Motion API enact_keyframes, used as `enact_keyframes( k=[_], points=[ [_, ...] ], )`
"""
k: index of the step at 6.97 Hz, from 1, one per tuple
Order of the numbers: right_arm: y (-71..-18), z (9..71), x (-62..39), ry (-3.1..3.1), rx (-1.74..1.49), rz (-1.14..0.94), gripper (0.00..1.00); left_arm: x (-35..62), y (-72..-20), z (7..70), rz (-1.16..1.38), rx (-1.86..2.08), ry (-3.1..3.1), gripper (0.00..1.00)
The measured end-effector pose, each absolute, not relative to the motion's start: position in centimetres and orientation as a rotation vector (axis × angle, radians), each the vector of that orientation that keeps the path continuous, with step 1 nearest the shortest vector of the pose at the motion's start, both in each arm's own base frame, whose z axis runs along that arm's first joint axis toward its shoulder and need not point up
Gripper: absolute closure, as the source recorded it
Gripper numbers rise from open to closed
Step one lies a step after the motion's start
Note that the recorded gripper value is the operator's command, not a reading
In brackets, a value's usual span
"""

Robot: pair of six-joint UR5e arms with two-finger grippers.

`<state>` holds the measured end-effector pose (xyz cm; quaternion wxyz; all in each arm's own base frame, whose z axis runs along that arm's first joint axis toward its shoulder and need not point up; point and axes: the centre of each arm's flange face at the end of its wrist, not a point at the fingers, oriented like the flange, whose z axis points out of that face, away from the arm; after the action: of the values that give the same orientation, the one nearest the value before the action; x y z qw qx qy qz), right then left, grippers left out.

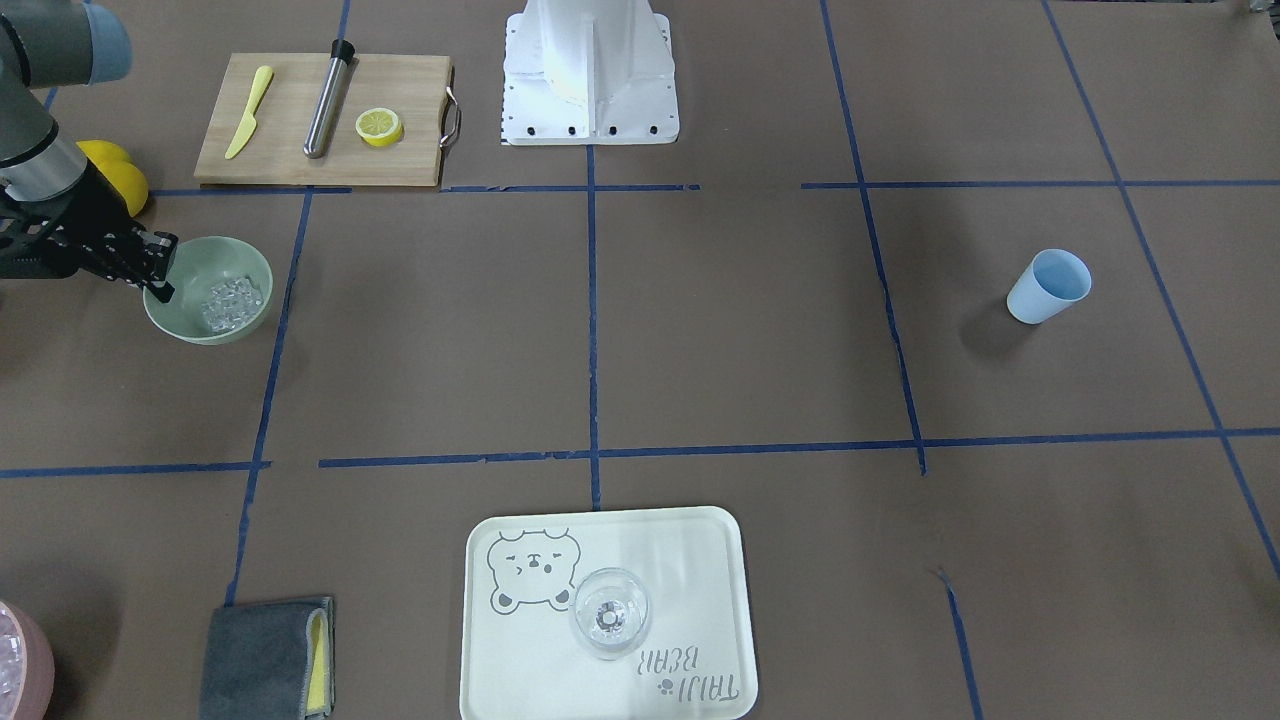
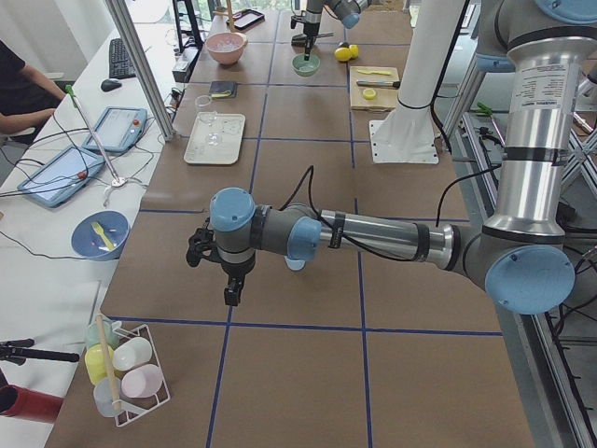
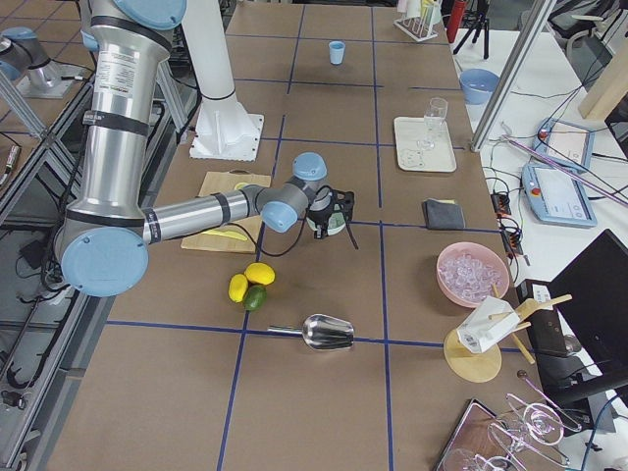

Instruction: Pour ice into bowl

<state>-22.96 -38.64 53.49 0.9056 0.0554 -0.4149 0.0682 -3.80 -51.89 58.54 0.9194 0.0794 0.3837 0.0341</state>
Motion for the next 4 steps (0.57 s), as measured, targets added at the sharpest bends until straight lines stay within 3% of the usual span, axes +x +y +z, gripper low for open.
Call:
enact_keyframes(
  k=[2, 3, 4],
  points=[
    [-38.6, 56.7, -21.7, -0.885, 0.088, 0.145, 1.0, -3.9, -51.6, 57.2, 0.082, 0.193, 0.787, 0.0],
    [-38.7, 57.3, -21.6, -0.89, 0.077, 0.148, 0.87, -3.9, -51.5, 56.8, 0.086, 0.201, 0.787, 0.0],
    [-38.8, 57.7, -21.8, -0.892, 0.07, 0.147, 0.6, -3.9, -51.3, 56.7, 0.086, 0.202, 0.787, 0.0]
  ],
)
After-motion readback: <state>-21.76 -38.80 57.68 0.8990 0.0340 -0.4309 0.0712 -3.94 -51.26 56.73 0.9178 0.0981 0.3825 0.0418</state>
